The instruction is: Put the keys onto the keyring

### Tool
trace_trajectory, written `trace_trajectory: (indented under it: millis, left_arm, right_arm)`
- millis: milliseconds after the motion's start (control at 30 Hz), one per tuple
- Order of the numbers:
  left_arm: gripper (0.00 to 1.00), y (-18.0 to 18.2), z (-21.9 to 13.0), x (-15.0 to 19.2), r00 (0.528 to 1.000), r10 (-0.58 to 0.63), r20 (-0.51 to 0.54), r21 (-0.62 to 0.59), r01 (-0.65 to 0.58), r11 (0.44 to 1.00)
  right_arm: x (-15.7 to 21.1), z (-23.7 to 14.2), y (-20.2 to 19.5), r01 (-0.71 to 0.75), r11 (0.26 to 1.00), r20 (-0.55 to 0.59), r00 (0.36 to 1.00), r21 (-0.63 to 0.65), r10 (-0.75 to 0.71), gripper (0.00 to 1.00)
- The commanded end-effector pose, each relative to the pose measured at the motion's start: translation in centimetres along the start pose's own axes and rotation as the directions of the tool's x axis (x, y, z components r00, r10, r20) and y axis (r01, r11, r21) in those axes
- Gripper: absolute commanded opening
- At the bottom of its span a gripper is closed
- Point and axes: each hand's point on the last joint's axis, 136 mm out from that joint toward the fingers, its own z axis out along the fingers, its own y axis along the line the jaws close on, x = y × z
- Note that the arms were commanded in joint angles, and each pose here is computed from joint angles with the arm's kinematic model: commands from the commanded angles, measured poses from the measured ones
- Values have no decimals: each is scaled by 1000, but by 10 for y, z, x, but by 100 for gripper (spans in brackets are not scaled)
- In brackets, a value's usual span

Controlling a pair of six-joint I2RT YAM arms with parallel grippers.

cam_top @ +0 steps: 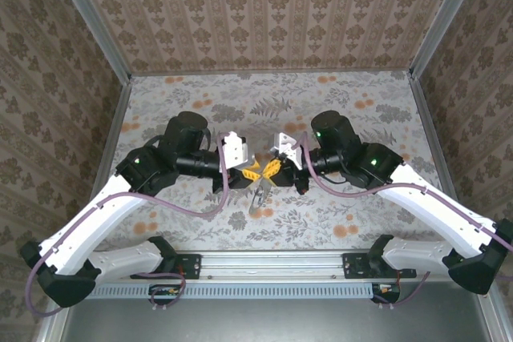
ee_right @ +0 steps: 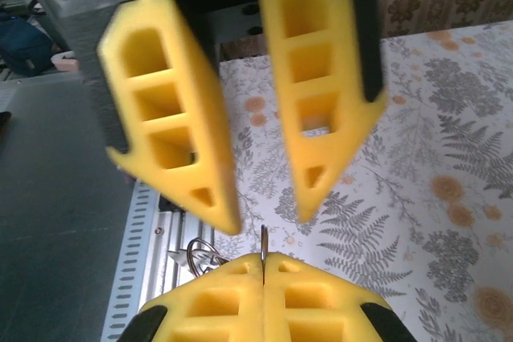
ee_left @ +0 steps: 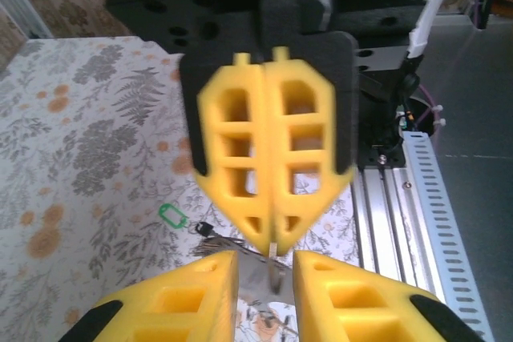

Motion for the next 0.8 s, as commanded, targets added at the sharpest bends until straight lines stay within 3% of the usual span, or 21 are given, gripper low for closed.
trace_trajectory:
  millis: [0, 333, 767]
  left_arm:
    - [25, 4, -3, -5, 999, 28, 16, -32, -27, 999]
    - [25, -7, 8, 6, 999, -28, -17, 71, 29, 997]
    - [25, -16, 10, 19, 994, -83, -71, 117, 91, 989]
  right_arm:
    - [-17, -4, 8, 54, 998, 48, 997, -30, -53, 0]
    - [-21, -5, 5, 58, 998, 54, 997, -14, -57, 0]
    - [-21, -5, 1, 57, 998, 53, 997, 8, -57, 0]
